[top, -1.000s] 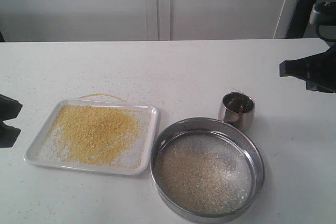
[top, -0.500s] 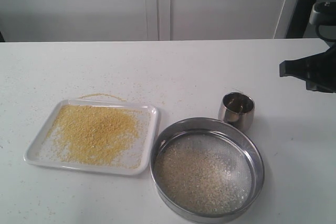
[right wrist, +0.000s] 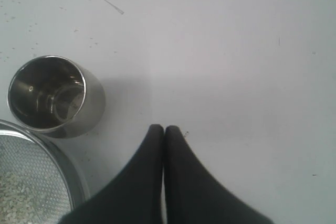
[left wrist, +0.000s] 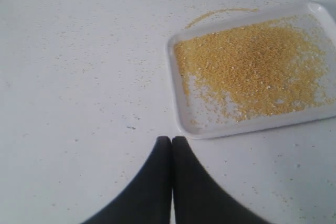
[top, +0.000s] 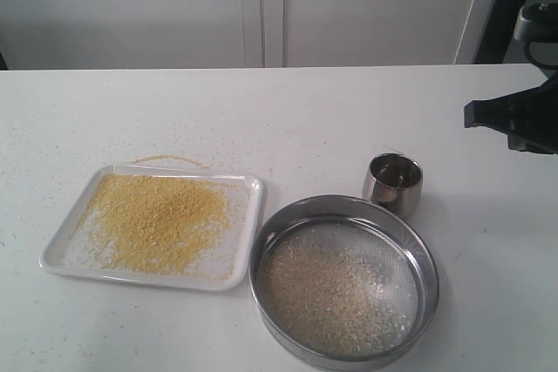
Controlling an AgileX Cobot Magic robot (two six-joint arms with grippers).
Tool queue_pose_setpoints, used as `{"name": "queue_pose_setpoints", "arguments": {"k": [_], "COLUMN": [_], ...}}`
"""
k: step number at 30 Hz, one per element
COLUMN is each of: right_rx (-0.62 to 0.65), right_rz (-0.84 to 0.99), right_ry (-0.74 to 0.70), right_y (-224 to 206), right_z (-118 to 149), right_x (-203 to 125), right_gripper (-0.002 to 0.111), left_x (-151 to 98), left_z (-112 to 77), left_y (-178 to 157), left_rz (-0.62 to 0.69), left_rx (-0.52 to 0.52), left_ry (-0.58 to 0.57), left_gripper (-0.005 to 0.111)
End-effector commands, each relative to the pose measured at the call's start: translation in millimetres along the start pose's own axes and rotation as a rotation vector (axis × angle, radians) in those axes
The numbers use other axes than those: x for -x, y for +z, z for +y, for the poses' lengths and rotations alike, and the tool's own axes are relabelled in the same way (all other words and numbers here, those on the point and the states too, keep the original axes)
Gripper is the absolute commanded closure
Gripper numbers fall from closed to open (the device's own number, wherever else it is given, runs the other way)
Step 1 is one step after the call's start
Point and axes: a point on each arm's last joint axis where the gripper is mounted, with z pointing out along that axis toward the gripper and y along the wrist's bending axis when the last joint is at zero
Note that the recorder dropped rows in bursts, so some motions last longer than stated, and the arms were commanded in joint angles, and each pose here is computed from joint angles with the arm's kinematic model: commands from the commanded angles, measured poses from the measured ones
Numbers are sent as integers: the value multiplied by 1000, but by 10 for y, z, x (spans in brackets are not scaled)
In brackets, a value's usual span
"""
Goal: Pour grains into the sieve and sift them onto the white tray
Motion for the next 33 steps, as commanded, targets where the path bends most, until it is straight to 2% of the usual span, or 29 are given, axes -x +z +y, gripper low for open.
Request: {"name": "queue_pose_setpoints", "arguments": {"k": [1, 5, 17, 25, 33], "right_rx": [0, 0, -1, -1, -1], "right_rz": [-17, -17, -17, -17, -17], "right_ry": [1, 1, -1, -1, -1], "right_y": [-9, -9, -9, -9, -9], "right_z": [-9, -9, -10, -10, -10], "right_x": [20, 20, 20, 20, 20], "right_gripper": [108, 108, 108, 108, 108], "left_x": [-135, -253, -595, -793, -1040], "left_z": [16, 30, 13, -45, -97], "left_y": [-50, -82, -105, 21, 166], "left_rz": [-50, -102, -134, -188, -155], "left_rx": [41, 92, 201, 191, 185], "left_ry": [-54, -91, -179, -222, -226], "left_gripper": [107, 107, 107, 107, 107]}}
